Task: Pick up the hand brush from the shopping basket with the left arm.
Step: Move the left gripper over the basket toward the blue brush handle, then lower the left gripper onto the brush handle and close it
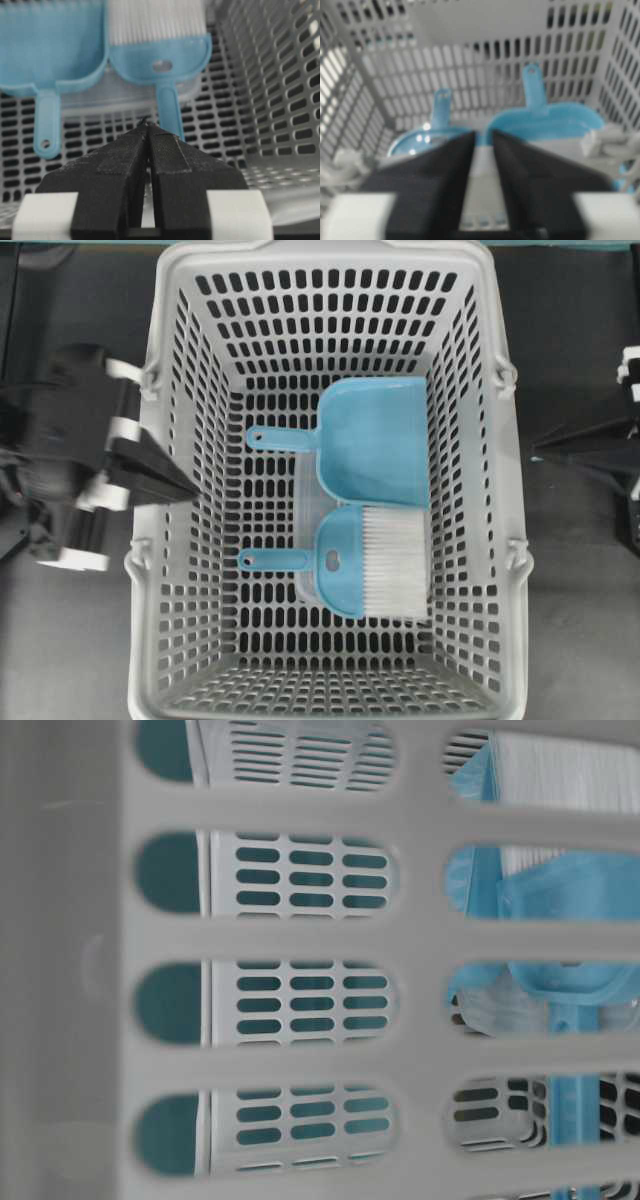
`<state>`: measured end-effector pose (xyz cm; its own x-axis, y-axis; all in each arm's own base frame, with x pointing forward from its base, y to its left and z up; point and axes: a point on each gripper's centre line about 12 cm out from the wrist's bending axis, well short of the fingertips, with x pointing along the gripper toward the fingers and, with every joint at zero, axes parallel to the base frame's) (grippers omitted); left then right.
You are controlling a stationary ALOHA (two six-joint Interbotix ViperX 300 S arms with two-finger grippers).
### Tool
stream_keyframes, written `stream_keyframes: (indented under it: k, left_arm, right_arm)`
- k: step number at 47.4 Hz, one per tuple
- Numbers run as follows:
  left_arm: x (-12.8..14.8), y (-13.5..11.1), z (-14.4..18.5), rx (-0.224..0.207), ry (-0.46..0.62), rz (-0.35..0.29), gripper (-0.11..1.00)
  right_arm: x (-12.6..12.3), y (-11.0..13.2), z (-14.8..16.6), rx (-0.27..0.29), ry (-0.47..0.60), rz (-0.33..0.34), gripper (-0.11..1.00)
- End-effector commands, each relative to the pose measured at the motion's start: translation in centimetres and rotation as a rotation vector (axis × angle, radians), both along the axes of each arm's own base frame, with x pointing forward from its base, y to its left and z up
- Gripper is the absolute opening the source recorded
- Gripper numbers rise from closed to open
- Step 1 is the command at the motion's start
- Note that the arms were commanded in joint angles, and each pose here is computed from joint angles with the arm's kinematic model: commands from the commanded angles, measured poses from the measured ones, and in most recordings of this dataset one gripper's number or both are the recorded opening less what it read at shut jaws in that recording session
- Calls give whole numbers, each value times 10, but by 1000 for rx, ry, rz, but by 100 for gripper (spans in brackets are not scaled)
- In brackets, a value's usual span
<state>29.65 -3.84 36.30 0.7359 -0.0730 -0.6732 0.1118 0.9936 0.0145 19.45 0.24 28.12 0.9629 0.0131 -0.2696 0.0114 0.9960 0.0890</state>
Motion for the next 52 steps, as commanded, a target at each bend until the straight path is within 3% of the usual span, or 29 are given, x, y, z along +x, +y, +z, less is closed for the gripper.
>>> stream_keyframes:
  k: [1,8,13,23,28,52]
  left_arm:
    - [15,-3,7,7,56,4,0]
    - [33,-6,-1,2,158,24,0]
    - [41,-8,-8,-12,202,49,8]
    - [65,-13,-37,-34,293,92,69]
    - [75,-16,-51,-34,328,101,89]
    - [107,-42,-143,-20,483,99,91]
  right_arm:
    - [1,1,13,7,-35,5,24]
    - [-1,2,16,10,-50,9,63]
    - [-3,2,17,8,-60,9,78]
    - [-6,2,17,10,-92,9,76]
    - [-7,2,18,12,-113,8,76]
    - [-9,2,9,12,-106,9,76]
